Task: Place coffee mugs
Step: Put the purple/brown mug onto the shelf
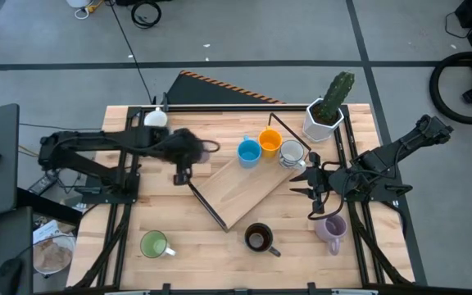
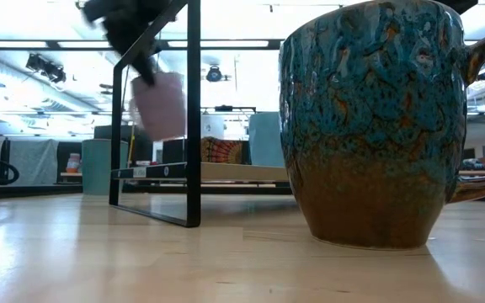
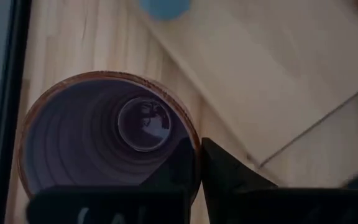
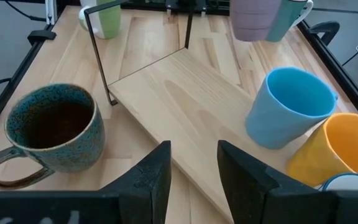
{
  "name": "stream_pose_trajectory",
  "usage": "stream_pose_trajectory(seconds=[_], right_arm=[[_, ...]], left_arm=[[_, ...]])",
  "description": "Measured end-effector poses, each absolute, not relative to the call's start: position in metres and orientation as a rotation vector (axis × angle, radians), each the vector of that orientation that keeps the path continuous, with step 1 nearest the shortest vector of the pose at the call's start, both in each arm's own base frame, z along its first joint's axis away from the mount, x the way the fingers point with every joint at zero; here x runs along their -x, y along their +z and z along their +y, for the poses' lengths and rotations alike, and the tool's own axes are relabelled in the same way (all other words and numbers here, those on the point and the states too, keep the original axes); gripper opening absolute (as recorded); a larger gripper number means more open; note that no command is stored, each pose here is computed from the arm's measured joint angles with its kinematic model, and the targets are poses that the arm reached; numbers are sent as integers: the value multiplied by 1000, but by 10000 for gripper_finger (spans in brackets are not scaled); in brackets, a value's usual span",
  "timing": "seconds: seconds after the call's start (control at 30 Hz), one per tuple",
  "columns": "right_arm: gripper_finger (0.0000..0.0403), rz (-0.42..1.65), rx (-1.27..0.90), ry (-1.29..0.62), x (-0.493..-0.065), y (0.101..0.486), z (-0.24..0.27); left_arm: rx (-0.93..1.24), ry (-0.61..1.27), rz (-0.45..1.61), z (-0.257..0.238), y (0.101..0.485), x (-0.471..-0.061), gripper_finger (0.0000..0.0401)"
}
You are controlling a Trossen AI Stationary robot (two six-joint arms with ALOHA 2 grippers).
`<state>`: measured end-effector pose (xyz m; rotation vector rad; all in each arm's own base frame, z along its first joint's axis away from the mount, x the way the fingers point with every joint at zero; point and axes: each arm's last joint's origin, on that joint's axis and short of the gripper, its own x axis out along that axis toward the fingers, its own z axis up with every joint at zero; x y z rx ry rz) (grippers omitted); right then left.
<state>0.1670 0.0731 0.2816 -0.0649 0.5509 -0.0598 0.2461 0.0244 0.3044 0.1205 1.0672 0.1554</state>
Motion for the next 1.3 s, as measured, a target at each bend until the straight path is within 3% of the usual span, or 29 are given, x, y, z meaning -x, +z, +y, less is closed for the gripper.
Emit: stream_pose_trajectory(seconds=[0.17, 0.47, 0.87, 1.3], right_arm=[[136, 552, 65, -60, -167, 282, 73], [136, 571, 73, -62, -166, 280, 72], [136, 565, 70, -60, -166, 281, 73], [136, 564, 70, -59, -166, 281, 73]], left_arm=[[-98, 64, 1131, 23, 313, -290, 20], [-330, -177, 1243, 4, 293, -337, 20], [-410, -221, 1203, 5, 275, -359, 20], [-353, -241, 1176, 10, 275, -361, 20]])
